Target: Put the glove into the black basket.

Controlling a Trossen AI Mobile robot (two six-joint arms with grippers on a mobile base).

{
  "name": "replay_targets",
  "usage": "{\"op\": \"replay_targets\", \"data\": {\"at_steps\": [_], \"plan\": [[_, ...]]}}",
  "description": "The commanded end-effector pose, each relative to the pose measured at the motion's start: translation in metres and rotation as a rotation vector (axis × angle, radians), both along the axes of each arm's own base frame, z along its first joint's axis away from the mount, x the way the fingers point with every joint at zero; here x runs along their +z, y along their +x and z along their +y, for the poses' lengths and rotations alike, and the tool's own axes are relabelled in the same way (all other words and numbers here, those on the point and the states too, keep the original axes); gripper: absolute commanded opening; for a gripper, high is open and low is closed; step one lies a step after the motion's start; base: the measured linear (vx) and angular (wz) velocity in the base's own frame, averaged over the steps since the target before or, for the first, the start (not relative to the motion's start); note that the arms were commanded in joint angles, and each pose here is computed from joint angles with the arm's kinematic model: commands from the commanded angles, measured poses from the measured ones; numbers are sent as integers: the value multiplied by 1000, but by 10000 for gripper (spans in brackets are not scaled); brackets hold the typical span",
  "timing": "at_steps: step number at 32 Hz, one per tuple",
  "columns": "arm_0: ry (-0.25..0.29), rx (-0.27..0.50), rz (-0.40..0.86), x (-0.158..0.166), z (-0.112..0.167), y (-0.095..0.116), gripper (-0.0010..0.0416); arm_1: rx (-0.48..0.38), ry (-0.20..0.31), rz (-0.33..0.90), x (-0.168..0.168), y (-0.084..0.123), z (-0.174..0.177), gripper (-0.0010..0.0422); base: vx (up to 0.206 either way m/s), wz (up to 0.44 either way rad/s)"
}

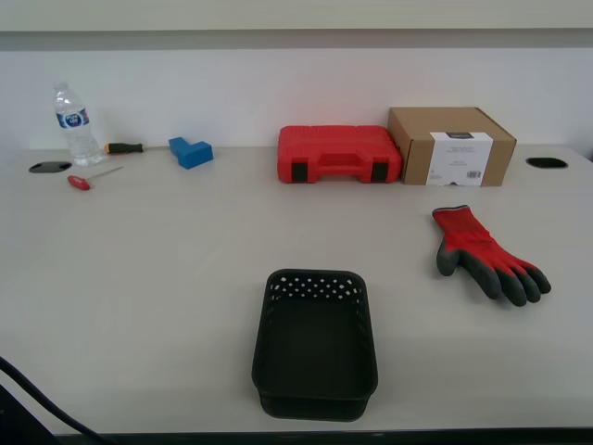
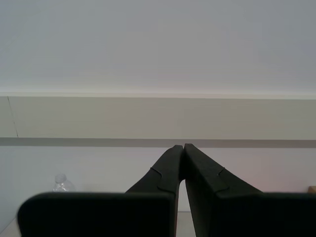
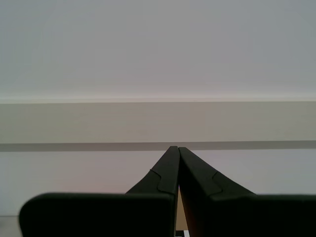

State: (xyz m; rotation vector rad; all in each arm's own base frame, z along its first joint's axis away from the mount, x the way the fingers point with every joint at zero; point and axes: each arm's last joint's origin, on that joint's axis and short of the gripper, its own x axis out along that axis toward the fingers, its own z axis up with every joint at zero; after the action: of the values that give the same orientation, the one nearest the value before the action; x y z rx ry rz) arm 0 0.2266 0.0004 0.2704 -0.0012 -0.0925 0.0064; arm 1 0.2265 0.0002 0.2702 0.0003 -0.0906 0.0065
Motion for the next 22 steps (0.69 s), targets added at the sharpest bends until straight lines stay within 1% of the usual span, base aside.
{"op": "replay_targets", "data": {"at_steps": [1,12,15,18,20,21,22], "plan": [[0,0,-3,1,0,0,1,1,0,-4,0,0,0,0,0,0],[2,-2,-4,1,0,0,1,1,0,-4,0,0,0,0,0,0],[5,-26,4,0,-1,0,1,1,0,-4,0,0,0,0,0,0],[8,-76,21,-2,-2,1,1,1,0,-4,0,0,0,0,0,0],[7,-110,99,-3,-3,3,1,1,0,-4,0,0,0,0,0,0],[4,-114,141,-3,-3,4,1,1,0,-4,0,0,0,0,0,0],[0,-115,207,-2,-3,8,1,1,0,-4,0,0,0,0,0,0]]}}
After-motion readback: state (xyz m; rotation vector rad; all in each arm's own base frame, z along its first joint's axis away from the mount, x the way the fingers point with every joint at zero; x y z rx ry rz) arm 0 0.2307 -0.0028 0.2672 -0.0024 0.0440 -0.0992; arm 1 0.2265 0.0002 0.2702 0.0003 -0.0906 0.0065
